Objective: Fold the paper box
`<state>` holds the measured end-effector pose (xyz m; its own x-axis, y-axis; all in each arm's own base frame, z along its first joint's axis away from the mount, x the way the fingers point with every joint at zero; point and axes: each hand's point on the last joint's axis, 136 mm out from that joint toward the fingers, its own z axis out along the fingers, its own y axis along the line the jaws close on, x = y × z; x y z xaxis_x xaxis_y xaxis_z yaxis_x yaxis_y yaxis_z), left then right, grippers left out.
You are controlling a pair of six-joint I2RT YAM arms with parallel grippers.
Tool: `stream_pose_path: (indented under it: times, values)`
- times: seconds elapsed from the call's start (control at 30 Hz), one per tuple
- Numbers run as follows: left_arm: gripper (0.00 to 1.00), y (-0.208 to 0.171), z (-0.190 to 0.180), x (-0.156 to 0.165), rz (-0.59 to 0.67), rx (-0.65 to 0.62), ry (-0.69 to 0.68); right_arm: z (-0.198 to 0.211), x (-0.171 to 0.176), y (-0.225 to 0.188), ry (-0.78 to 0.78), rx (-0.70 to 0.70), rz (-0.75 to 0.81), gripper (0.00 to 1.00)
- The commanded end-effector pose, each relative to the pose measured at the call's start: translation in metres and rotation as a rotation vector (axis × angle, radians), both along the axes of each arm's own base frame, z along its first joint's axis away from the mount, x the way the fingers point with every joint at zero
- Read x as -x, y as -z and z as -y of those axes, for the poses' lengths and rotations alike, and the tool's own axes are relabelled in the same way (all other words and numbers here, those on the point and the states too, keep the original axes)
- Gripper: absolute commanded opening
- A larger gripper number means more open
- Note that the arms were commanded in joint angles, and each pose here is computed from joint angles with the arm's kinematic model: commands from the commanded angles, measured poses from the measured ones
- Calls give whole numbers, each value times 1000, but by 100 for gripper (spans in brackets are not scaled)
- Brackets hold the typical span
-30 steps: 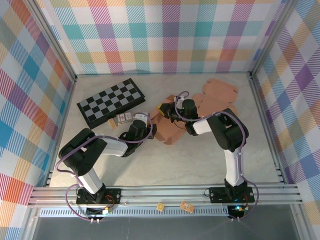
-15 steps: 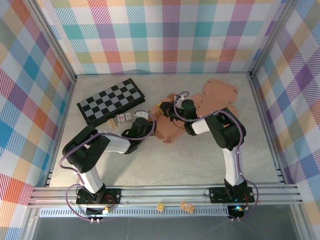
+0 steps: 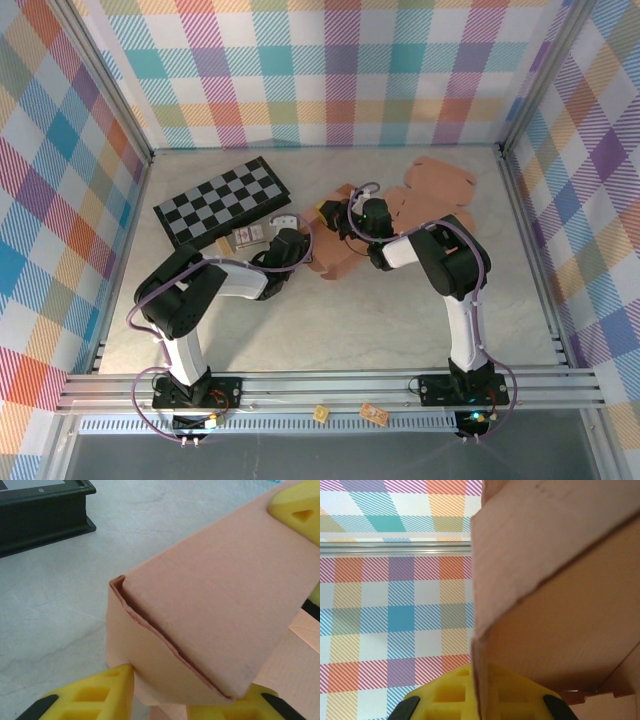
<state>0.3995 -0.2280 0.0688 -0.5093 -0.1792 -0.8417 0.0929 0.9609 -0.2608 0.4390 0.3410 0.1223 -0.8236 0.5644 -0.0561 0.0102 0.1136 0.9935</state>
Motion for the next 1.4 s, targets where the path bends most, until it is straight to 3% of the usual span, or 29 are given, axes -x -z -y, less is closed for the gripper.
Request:
stream_pose_path:
  times: [0.0,0.2,0.63,0.8,1.07,1.13,1.37]
  values:
    - [27,-16,4,-15,55,28,-46,-20,24,31,-108,35,-92,0]
    - [18,-18,7,-20,65,34,-52,-21,21,32,-93,33,-104,0]
    - [9,-13,9,-26,26,8,-88,-25,19,38,-67,34,-135,0]
    - [0,-12,7,-26,-6,-14,-101,-24,18,35,-47,39,-145,0]
    - [0,-2,-3,-19,-80,-52,-145,-19,12,25,7,53,-169,0]
    - [11,0,-3,-17,-85,-60,-137,-20,12,25,7,56,-178,0]
    - [24,5,0,-22,-81,-81,-114,-18,16,34,2,75,-196,0]
